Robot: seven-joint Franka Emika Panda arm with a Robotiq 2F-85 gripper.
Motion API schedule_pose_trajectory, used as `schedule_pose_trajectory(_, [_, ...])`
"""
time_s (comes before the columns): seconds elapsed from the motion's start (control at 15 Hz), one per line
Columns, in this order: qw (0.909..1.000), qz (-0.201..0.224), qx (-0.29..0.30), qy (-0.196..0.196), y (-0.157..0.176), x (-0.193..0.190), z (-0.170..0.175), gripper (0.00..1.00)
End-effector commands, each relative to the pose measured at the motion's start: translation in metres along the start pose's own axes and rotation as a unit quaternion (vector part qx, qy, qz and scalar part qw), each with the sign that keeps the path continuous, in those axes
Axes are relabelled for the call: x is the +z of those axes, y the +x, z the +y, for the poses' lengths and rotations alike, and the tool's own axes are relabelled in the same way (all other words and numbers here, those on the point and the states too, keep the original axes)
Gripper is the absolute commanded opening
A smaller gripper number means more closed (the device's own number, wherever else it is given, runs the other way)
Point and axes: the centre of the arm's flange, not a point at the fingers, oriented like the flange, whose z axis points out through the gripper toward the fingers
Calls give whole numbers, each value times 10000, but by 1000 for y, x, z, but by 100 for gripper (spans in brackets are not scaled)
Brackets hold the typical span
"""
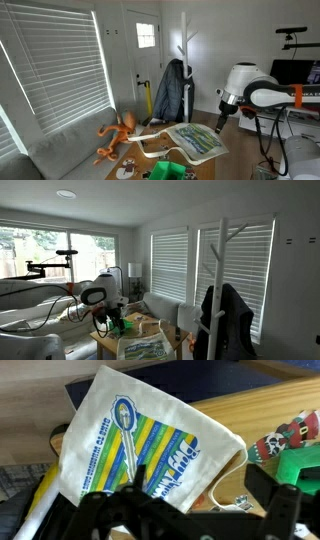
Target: Move the green bowl to the right backwards
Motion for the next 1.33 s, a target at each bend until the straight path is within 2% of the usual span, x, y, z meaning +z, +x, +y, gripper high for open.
schedule_pose_trajectory(0.0, [10000,0,0,0,0,0,0,100])
schedule_pose_trajectory(0.4, [10000,0,0,0,0,0,0,100])
schedule_pose_trajectory(0.53, [9998,195,-45,-31,19,5,-14,100])
schedule_pose_trajectory(0.67, [9985,414,-354,3,41,6,-30,100])
schedule_pose_trajectory(0.8, [9974,239,-679,80,67,14,-50,100])
schedule_pose_trajectory(1.07, [9894,-273,-1232,724,107,45,-86,100])
schedule_pose_trajectory(1.13, [9882,-421,-1274,735,112,47,-96,100])
schedule_pose_trajectory(1.2, [9872,-493,-1331,730,115,48,-102,100])
schedule_pose_trajectory(1.27, [9908,-244,-1204,561,86,49,-94,100])
